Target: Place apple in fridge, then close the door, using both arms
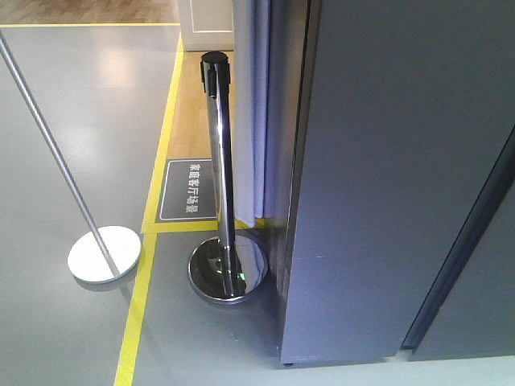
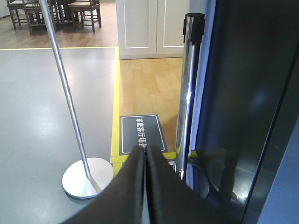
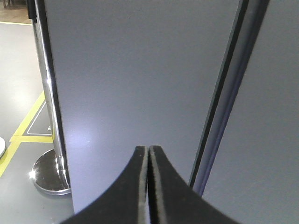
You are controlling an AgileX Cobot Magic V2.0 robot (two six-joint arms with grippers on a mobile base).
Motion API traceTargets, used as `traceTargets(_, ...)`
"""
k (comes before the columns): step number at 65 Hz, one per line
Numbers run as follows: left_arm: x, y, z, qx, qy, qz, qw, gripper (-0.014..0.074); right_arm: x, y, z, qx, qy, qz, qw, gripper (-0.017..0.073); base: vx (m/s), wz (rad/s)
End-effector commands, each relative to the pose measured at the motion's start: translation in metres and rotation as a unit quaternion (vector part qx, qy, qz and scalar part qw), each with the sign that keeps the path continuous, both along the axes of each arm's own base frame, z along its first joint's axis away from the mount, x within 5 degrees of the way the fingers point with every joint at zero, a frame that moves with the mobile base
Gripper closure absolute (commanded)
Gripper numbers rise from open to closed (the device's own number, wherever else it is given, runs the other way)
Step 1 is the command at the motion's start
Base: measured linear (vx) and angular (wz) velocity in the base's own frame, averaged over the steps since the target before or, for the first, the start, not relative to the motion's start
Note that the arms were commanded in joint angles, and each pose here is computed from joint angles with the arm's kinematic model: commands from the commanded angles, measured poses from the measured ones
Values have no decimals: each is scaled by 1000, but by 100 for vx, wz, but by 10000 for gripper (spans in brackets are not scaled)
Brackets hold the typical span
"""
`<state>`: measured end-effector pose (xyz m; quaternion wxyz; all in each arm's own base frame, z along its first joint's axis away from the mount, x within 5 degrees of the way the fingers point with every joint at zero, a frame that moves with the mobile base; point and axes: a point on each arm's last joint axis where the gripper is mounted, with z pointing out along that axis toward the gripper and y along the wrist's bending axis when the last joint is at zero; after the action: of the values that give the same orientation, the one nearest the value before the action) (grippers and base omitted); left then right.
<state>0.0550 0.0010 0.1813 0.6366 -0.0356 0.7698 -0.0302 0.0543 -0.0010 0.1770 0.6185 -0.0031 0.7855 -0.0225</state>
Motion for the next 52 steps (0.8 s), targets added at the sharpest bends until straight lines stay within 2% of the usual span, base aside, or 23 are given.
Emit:
traceTargets(1, 1, -1, 0, -8, -32, -4, 999, 599, 1, -1, 3, -4, -35, -3, 999, 568, 0, 0)
traceTargets(52, 1, -1, 0, -8, -32, -4, 999, 599, 1, -1, 3, -2, -34, -3, 999, 568, 0, 0)
